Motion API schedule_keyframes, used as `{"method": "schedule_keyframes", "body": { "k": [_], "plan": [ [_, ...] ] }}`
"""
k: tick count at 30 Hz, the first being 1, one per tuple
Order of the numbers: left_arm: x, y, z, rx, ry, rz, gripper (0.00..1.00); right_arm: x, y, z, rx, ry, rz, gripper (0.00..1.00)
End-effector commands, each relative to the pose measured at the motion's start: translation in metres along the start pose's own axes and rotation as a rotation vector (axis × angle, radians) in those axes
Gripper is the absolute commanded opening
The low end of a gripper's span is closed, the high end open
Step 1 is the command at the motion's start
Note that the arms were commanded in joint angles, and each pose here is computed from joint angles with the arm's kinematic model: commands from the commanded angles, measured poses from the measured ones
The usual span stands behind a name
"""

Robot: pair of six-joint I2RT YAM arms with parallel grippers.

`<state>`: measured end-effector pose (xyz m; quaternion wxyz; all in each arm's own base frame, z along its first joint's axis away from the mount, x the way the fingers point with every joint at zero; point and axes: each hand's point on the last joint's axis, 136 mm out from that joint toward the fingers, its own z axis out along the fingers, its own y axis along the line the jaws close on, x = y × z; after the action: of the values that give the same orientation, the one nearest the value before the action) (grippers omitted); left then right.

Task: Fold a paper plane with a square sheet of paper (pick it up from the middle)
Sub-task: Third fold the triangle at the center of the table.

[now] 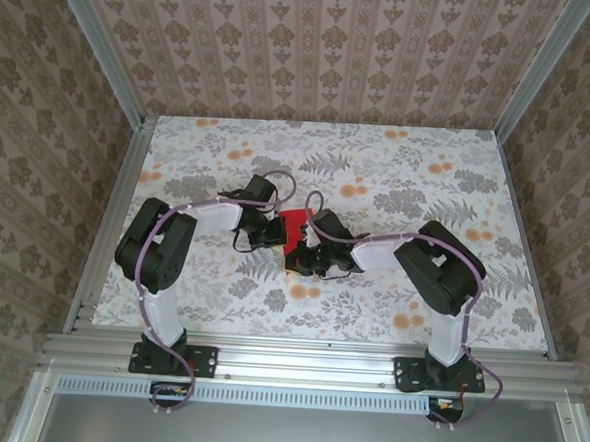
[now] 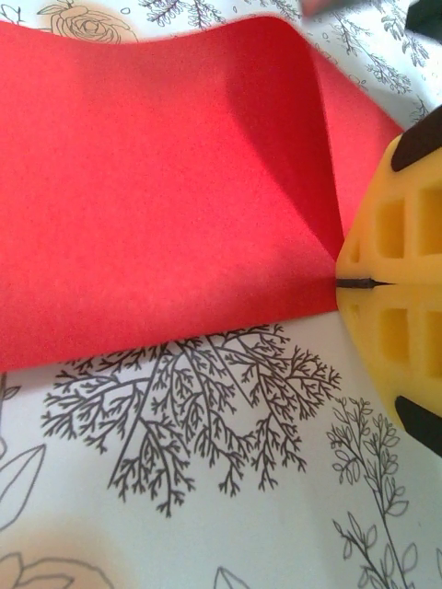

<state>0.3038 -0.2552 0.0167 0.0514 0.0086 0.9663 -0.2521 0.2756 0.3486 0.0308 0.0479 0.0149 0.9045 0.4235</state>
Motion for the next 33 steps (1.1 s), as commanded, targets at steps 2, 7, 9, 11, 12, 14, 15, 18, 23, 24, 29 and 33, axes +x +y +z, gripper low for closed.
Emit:
{"method": "schedule_keyframes", "body": {
  "k": [2,7,9,11,12,14,15,18,23,24,29,33],
  "plan": [
    [0.028,0.053,0.021,-0.203,0.087,-0.049,0.0,-0.031,0.023,-0.047,-0.028,-0.187,-0.061,0.11],
    [0.028,0.052,0.021,-0.197,0.086,-0.048,0.0,-0.042,-0.001,-0.056,0.054,-0.199,-0.052,0.12],
    [0.027,0.052,0.021,-0.196,0.085,-0.048,0.0,-0.044,0.0,-0.052,0.059,-0.189,-0.055,0.12],
    [0.027,0.052,0.021,-0.193,0.085,-0.046,0.0,-0.047,0.0,-0.046,0.061,-0.176,-0.051,0.12],
    [0.027,0.051,0.021,-0.192,0.085,-0.044,0.0,-0.048,-0.001,-0.043,0.062,-0.17,-0.043,0.12],
    [0.026,0.049,0.021,-0.183,0.084,-0.041,0.0,-0.049,-0.003,-0.036,0.067,-0.155,-0.033,0.12],
    [0.025,0.048,0.021,-0.178,0.082,-0.039,0.0,-0.05,-0.005,-0.033,0.073,-0.15,-0.028,0.12],
    [0.024,0.044,0.02,-0.161,0.082,-0.026,0.0,-0.05,-0.011,-0.025,0.106,-0.125,-0.006,0.12],
    [0.022,0.039,0.019,-0.14,0.078,-0.015,0.0,-0.048,-0.021,-0.018,0.165,-0.106,0.031,0.11],
    [0.022,0.038,0.018,-0.137,0.075,-0.013,0.0,-0.048,-0.026,-0.018,0.184,-0.109,0.045,0.11],
    [0.019,0.033,0.015,-0.124,0.069,-0.004,0.0,-0.04,-0.05,-0.019,0.276,-0.1,0.103,0.11],
    [0.019,0.032,0.015,-0.122,0.068,0.0,0.0,-0.036,-0.06,-0.02,0.311,-0.1,0.137,0.11]
  ]
}}
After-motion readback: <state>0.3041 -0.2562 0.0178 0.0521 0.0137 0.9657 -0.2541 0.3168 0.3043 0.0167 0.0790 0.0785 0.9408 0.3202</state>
